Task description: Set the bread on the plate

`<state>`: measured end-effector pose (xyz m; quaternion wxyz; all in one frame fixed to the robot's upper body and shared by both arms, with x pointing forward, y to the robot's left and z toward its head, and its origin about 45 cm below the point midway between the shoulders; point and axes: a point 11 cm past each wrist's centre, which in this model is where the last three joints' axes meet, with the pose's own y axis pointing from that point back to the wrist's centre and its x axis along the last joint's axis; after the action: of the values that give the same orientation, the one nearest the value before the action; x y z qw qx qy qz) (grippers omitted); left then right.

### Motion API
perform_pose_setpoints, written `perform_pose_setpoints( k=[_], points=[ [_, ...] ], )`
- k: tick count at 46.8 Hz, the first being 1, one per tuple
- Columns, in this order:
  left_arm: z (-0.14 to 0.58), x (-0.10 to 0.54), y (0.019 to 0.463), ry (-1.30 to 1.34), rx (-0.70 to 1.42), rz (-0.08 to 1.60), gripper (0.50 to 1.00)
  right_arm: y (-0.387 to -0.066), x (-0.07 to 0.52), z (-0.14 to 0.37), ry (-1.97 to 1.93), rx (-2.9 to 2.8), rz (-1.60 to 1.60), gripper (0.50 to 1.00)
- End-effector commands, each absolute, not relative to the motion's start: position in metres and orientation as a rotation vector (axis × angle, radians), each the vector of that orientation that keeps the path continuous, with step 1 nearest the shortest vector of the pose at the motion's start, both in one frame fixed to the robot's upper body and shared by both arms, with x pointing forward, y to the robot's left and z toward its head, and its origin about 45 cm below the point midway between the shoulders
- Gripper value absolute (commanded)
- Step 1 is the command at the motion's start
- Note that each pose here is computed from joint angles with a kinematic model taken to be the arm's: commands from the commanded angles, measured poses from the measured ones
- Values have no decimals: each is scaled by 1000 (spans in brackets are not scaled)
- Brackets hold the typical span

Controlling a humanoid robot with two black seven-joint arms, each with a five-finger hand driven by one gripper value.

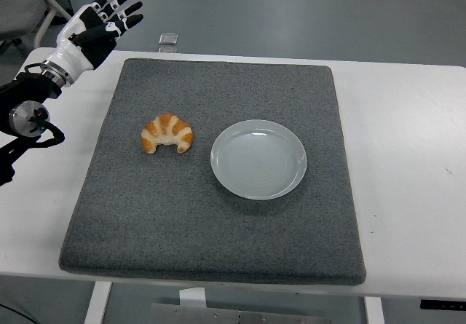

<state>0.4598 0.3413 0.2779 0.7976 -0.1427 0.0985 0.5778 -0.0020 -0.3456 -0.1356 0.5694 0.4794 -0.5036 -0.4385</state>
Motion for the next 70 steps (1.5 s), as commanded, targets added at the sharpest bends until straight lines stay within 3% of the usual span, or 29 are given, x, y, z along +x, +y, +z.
perform_pose_setpoints(
  k=[1,70],
  points=[
    [277,460,343,212,-305,1245,988,-346,-2,-136,-1182,1126,-1030,930],
    [277,460,341,197,-279,1237,988,-346,-1,-136,-1183,1127,-1029,930]
  ],
)
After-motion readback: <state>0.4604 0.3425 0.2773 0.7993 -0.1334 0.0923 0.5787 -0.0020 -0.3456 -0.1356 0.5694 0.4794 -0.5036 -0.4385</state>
